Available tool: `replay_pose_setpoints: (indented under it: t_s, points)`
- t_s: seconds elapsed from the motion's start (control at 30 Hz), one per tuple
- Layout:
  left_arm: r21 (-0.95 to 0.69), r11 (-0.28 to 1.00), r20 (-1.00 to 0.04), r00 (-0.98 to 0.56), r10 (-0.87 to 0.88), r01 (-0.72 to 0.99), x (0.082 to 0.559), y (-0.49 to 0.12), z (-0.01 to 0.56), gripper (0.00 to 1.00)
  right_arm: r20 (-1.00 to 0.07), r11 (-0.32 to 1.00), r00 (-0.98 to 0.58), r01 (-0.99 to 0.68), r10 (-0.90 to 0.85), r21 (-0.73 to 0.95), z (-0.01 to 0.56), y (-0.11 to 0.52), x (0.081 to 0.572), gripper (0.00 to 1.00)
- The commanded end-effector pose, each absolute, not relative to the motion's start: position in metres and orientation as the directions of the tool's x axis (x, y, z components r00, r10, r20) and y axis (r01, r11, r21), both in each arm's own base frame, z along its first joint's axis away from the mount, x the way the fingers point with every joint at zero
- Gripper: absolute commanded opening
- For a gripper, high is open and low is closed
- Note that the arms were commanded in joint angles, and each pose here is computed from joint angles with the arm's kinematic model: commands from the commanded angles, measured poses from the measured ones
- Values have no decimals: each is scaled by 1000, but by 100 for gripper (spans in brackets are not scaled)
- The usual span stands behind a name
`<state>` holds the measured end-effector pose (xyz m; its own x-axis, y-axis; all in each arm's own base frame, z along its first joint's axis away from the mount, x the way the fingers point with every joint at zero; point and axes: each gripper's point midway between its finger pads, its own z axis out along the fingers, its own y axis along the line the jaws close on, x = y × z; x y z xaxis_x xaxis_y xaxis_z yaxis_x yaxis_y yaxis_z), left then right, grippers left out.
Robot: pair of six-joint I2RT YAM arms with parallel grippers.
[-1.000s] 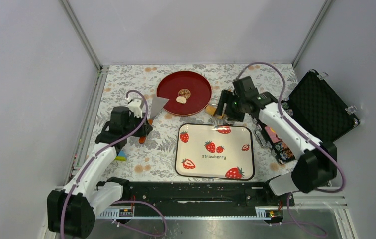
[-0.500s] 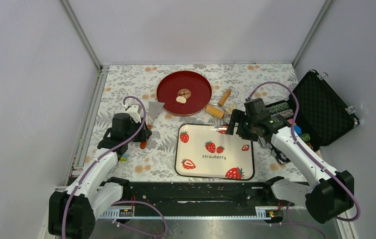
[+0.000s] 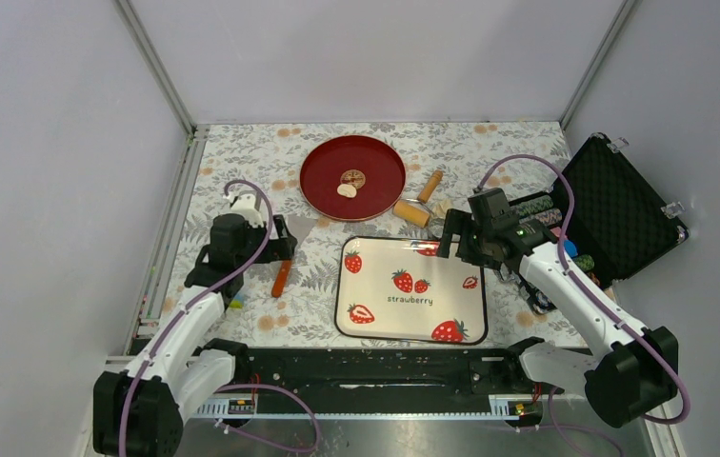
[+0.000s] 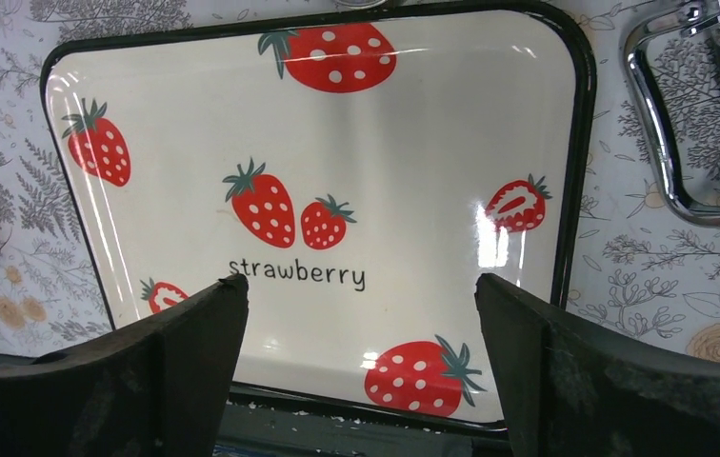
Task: Roll out the dumpling wrappers from the dough
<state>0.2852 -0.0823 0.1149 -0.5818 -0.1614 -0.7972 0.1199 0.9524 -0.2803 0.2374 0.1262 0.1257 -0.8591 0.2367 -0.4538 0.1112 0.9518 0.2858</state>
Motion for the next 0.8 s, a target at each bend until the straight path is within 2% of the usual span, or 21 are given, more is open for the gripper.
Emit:
replay_pose_setpoints:
  t_s: [0.0, 0.07, 0.23, 0.47, 0.6, 0.77]
  points:
    - [-290, 951, -857, -471, -207, 111, 300, -76, 140, 96, -511, 965, -829, 119, 226, 234, 134, 112, 246, 98]
    - [-300, 950, -869, -435, -234, 89, 303, -71, 146, 99, -538, 967, -807, 155, 242, 203, 136, 101, 251, 99]
    - [-391, 917, -889, -289, -355, 75, 313, -56, 167, 99, -650, 958, -705, 224, 285, 178, 142, 69, 265, 100]
    - [-464, 884, -872, -203, -446, 49, 321, -18, 169, 99, -791, 953, -579, 301, 198, 18, 131, 18, 276, 100]
    - [-419, 906, -897, -127, -424, -62, 323, 15, 167, 99, -888, 925, -436, 378, 144, -36, 118, -9, 284, 97]
    - [-333, 940, -941, -46, -336, -67, 327, 27, 164, 99, -961, 932, -264, 361, 82, -20, 118, -15, 297, 91]
